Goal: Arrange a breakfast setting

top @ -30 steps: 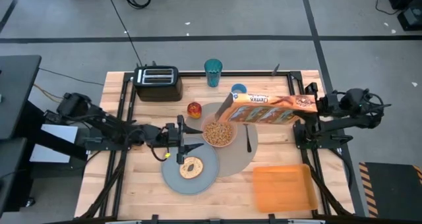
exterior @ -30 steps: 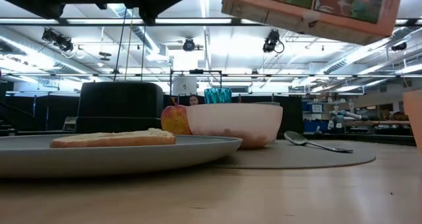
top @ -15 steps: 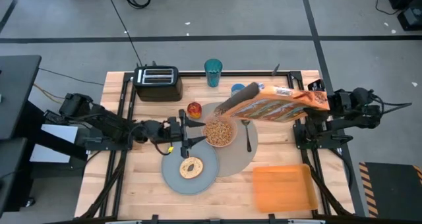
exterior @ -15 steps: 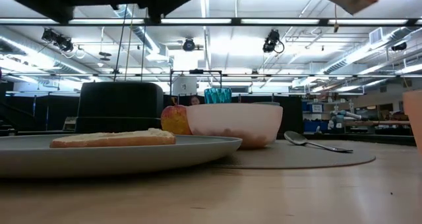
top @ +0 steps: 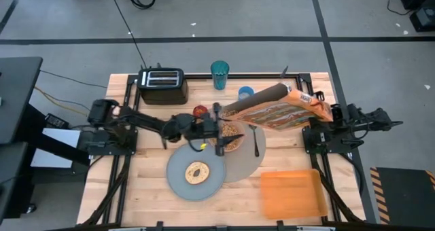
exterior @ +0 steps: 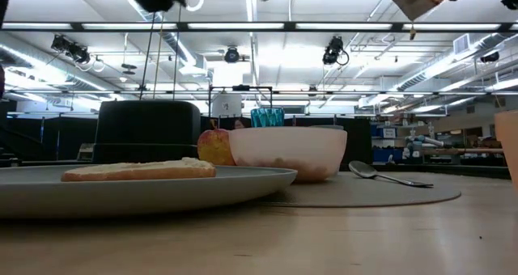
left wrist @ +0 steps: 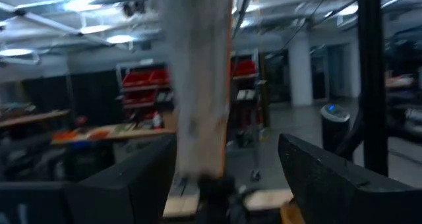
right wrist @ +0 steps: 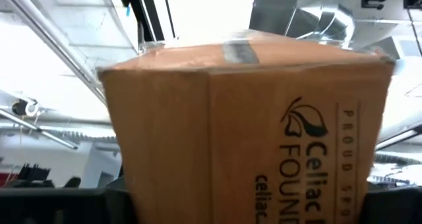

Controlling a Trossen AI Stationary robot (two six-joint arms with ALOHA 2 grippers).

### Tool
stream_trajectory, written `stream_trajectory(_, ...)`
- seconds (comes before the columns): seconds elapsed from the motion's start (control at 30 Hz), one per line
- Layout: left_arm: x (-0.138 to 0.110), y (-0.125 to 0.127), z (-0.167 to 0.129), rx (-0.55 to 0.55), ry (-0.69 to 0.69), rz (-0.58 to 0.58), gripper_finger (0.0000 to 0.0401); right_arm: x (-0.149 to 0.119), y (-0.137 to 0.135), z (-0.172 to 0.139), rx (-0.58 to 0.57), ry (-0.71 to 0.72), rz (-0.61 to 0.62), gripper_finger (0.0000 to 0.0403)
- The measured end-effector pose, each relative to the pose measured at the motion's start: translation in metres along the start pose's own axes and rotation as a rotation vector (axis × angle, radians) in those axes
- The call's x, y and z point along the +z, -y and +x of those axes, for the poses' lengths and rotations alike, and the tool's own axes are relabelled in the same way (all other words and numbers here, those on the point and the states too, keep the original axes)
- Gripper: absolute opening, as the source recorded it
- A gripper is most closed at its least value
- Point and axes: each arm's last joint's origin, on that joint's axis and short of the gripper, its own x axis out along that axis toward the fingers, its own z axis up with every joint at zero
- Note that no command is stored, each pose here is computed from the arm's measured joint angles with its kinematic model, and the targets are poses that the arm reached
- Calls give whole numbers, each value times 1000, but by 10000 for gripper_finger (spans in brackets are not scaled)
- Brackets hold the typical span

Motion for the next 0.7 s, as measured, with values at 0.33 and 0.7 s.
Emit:
stream_trajectory(0.33, 11, -12, 54, -37, 112, -53, 255, -12, -2, -7, 2, -1, 4, 205)
stream_trajectory(0.7, 19, -14, 56, -42, 134, -56, 125, -20, -2, -7, -38, -96, 32, 207)
